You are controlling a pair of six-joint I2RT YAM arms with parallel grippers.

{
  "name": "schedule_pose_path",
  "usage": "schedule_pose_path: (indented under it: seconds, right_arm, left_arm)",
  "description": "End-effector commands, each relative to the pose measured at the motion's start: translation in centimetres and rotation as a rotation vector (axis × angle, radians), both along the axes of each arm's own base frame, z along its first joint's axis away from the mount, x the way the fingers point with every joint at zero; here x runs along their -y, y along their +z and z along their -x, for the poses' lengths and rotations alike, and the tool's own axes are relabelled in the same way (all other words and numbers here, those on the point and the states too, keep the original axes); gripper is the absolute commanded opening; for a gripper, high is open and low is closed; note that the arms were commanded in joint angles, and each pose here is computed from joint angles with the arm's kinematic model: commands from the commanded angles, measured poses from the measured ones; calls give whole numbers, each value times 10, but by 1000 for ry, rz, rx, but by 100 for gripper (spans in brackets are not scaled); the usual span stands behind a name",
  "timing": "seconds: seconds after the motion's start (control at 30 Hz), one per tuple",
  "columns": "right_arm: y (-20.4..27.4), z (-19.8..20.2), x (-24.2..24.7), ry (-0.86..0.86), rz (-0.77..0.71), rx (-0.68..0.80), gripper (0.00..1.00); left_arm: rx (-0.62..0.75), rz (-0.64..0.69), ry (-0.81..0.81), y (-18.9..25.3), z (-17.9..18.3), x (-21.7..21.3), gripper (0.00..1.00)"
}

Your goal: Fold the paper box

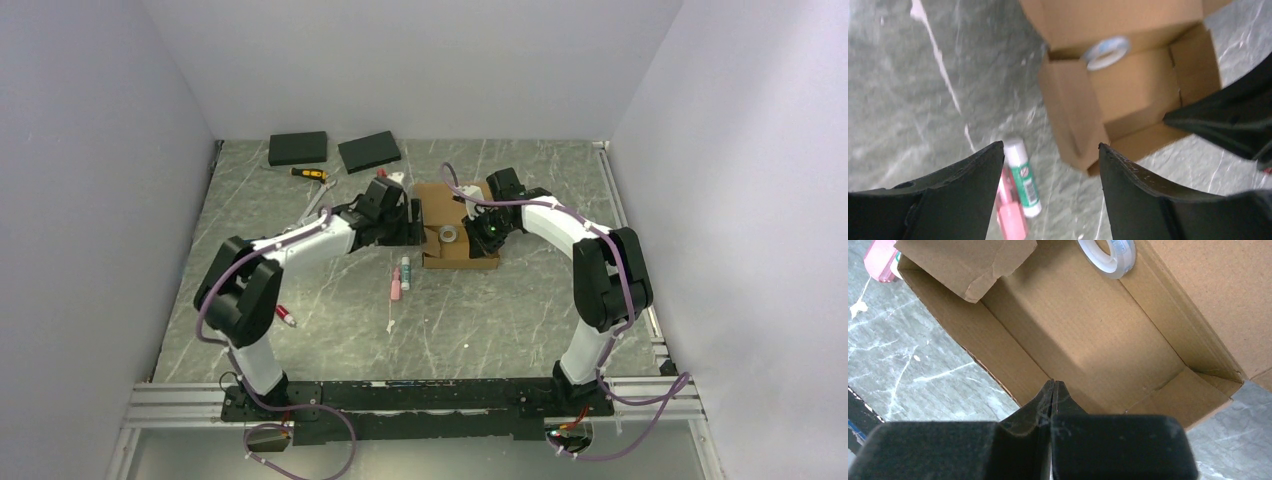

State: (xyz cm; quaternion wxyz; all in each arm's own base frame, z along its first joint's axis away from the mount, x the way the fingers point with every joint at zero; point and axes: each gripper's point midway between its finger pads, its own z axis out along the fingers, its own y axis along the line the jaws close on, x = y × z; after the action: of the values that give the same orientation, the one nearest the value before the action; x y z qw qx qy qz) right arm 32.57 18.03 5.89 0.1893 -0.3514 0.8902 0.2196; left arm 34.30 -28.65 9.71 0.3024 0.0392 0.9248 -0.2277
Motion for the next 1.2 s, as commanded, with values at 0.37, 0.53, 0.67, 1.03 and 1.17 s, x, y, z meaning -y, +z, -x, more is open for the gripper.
schedule_pose_path:
  seconds: [0.37,0.53,0.67,1.03,1.17]
  right_arm:
    - [5,-4,-4,-5,-30,26,3]
    - [27,-4,-9,5,-83,64,5]
    - [68,-3,-15,24,-169,141,14]
    - [139,4,8,-94,-423,362,99]
    - [108,-3,27,-203,-464,168,84]
  left_arm:
    - [-84,-58,3,-46,-41,26,47]
    - [-120,-129,-3,-66,-35,22,6]
    - [-50,-236,0,-64,-33,22,0]
    - [63,-405,43,-58,-28,24,0]
    - [71,-391,54,-52,-28,27,5]
